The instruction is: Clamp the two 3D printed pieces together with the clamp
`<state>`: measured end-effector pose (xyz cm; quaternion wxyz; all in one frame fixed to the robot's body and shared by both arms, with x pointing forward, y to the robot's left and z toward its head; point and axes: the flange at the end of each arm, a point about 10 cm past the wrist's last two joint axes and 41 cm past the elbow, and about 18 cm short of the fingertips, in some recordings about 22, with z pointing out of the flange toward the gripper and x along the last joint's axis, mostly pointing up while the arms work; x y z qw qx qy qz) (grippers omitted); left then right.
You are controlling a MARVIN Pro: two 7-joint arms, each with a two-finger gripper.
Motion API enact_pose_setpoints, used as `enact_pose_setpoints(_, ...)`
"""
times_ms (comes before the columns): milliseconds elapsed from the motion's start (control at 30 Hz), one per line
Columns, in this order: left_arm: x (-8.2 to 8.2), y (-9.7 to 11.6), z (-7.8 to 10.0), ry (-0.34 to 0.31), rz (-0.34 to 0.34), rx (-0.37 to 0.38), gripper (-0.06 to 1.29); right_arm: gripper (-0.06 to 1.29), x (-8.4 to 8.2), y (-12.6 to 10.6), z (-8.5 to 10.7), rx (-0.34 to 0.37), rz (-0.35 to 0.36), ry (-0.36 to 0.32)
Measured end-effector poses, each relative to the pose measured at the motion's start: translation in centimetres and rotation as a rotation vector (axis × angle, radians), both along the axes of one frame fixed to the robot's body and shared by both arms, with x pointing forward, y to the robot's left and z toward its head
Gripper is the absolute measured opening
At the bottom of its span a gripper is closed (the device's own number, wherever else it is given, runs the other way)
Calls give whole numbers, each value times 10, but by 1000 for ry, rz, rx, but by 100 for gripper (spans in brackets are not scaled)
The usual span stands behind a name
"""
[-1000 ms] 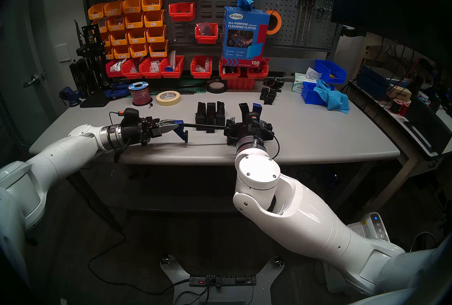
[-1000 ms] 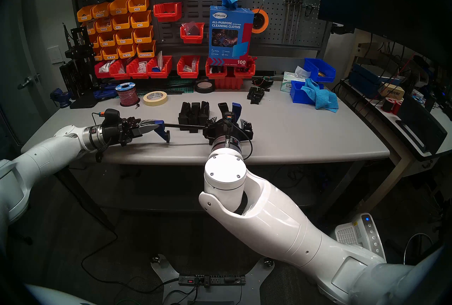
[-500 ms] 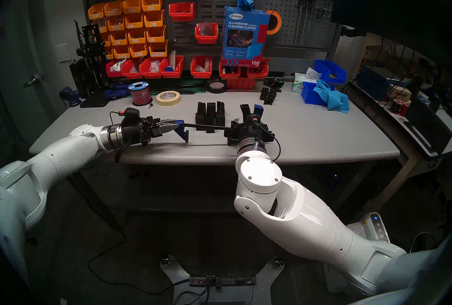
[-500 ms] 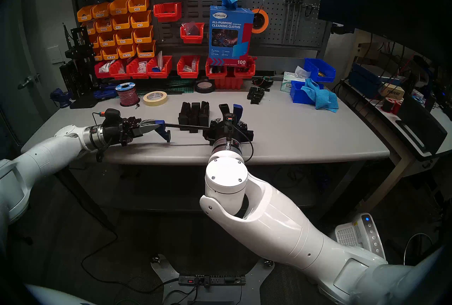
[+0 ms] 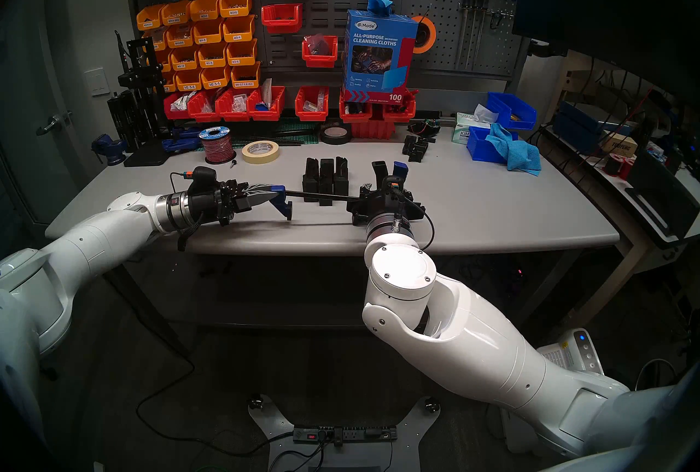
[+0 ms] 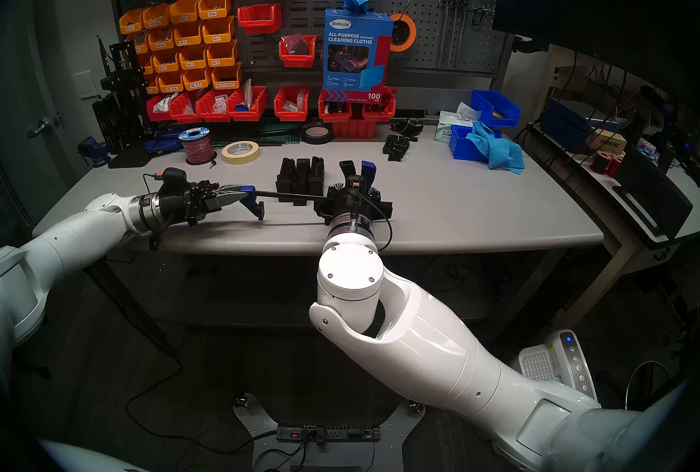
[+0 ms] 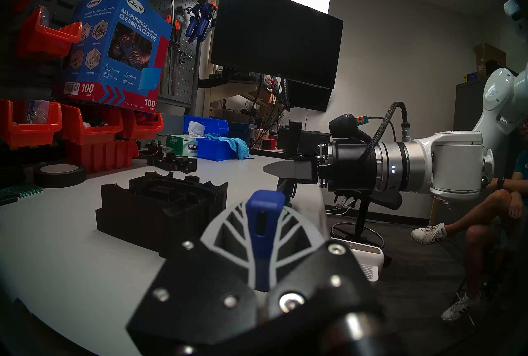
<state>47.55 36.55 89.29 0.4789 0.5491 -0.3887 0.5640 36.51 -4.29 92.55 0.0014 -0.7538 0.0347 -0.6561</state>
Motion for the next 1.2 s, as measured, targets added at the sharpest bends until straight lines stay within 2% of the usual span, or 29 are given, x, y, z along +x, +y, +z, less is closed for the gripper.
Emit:
enact_pose_setpoints(300, -1, 2, -1, 2, 4, 3, 2, 71, -3, 1, -1, 0, 10, -9)
enact_pose_setpoints(700, -1, 8, 2, -2, 16, 5, 2, 71, -14, 4, -4, 46, 20, -23)
enact_pose_setpoints(1200, 0, 7, 3, -6, 17, 0, 2, 69, -24, -5, -3, 77, 65, -23)
